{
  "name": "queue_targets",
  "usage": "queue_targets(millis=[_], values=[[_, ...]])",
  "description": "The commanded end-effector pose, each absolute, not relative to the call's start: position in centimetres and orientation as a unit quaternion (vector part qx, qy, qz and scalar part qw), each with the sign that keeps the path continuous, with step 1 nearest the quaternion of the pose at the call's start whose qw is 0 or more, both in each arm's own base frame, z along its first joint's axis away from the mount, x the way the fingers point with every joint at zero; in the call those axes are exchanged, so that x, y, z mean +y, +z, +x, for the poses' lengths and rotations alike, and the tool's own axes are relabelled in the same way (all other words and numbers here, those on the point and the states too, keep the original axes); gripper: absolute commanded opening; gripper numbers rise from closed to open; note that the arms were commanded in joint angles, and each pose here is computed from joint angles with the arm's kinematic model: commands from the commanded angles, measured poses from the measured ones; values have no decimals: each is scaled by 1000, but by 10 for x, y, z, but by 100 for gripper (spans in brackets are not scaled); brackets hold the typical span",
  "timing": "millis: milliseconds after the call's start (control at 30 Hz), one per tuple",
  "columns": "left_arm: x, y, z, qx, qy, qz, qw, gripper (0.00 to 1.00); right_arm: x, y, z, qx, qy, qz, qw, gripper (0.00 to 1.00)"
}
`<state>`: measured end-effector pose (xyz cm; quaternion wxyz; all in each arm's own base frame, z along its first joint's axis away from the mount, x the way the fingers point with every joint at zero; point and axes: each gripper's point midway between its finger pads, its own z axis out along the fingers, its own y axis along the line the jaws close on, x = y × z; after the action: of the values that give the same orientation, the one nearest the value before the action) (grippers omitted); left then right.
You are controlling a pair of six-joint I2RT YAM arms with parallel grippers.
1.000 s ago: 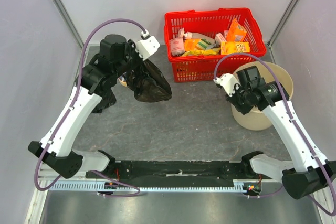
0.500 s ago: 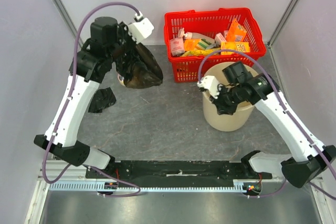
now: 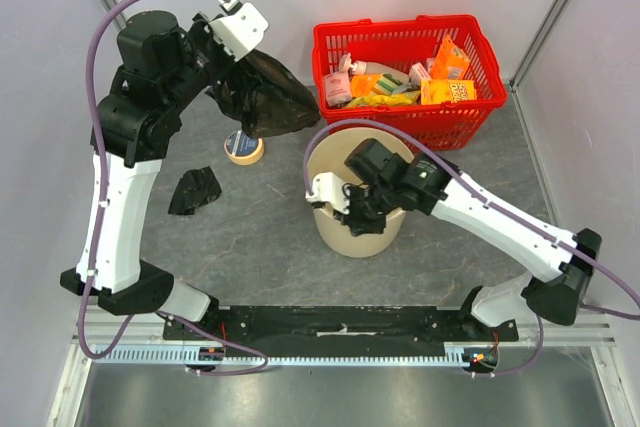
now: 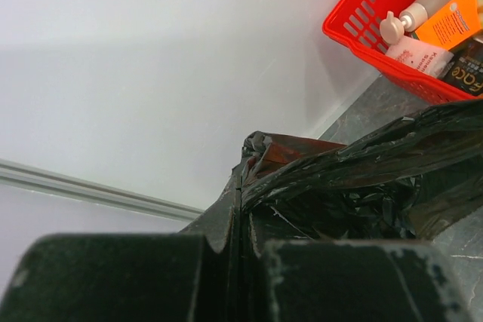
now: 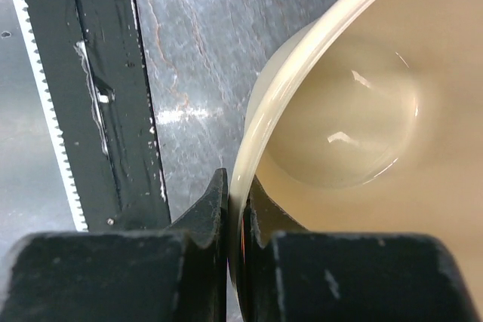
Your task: Put the trash bags into the trash bin
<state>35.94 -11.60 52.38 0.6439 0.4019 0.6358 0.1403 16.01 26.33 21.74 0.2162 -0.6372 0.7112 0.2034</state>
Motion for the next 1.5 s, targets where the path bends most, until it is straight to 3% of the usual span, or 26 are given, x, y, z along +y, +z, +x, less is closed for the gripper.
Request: queue_targets(millis=[0,100,200,400,500,833,1067,1467], values=[[-114,544,345,625,121,382,670,2,305,236,165,675,209,-656,266,0],[-118,557,334,613,93,373,690,2,314,236,163,666,209,-665,265,9],[-133,570,318,591,42,382,709,2,315,246,170,664,197,-663,284,34],[-149,612,286,540,-40,367,756,2,307,281,184,660,163,-653,334,66],[-165,628,263,505,-100,383,767,2,297,300,191,661,140,-640,365,76],[-195,645,214,455,-242,408,754,2,210,368,247,693,2,-539,478,81],[-226,616,240,481,-318,413,705,2,140,381,266,726,-54,-468,502,82],[-240,524,272,549,-329,407,651,2,115,354,242,740,-40,-478,472,84]])
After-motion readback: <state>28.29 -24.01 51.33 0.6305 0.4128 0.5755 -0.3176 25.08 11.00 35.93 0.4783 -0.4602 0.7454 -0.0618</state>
